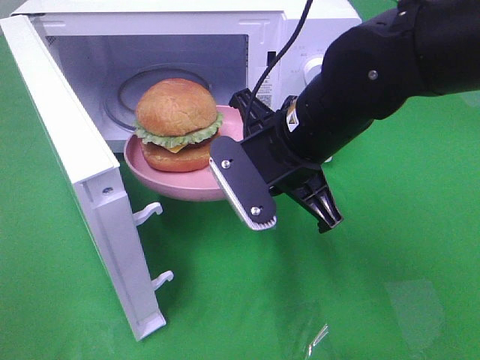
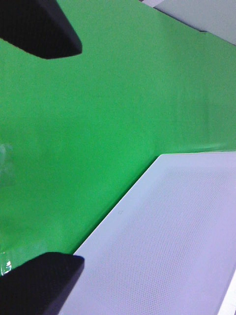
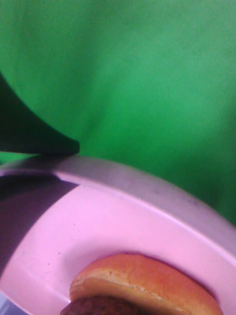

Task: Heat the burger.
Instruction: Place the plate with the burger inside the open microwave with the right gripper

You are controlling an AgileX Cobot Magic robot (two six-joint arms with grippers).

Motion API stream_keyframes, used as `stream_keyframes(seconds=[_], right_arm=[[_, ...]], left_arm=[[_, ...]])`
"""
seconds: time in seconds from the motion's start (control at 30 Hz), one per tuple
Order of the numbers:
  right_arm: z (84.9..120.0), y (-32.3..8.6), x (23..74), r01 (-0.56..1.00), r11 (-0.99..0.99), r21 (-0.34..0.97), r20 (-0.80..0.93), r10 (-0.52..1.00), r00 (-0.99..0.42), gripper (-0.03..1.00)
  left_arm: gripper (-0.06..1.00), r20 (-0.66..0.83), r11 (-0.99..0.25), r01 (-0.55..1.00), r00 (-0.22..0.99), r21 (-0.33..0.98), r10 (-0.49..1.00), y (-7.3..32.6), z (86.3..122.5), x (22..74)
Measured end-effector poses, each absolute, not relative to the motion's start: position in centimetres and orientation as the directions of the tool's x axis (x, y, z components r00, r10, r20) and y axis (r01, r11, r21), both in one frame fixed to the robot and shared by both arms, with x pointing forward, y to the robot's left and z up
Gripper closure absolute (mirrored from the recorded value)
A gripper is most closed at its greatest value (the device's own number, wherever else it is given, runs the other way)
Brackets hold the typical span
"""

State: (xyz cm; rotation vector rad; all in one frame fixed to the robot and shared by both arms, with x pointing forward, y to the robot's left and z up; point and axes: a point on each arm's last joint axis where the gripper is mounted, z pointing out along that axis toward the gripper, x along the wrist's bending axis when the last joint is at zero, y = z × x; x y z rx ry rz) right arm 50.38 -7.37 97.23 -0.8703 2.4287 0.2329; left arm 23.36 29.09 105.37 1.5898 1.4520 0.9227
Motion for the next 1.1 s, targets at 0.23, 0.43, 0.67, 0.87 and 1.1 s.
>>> stream_keyframes(seconds=[0.23,0.43,0.67,0.87,1.1], right_arm=[[97.2,-6.3,51.9,-0.616,0.787,-0.032,-0.547,-0.529,-0.648,0.87],[97.3,-5.6,52.8,-0.605,0.796,-0.029,-0.560,-0.514,-0.649,0.87],[98.3,-4.8,53.7,-0.596,0.803,-0.020,-0.592,-0.490,-0.640,0.87],[99.1,-4.5,54.1,-0.597,0.802,-0.021,-0.618,-0.480,-0.623,0.87],[98.0,-4.0,54.7,-0.583,0.812,-0.010,-0.601,-0.471,-0.646,0.87]], left_arm=[[-0.05,0.009,-0.045,0.432,0.084,0.901,0.996,29.1,105.4,23.4],[-0.05,0.009,-0.045,0.432,0.084,0.901,0.996,29.1,105.4,23.4],[-0.05,0.009,-0.045,0.432,0.084,0.901,0.996,29.1,105.4,23.4],[-0.05,0.009,-0.045,0.432,0.084,0.901,0.996,29.1,105.4,23.4],[-0.05,0.009,-0.045,0.432,0.084,0.901,0.996,29.1,105.4,23.4]])
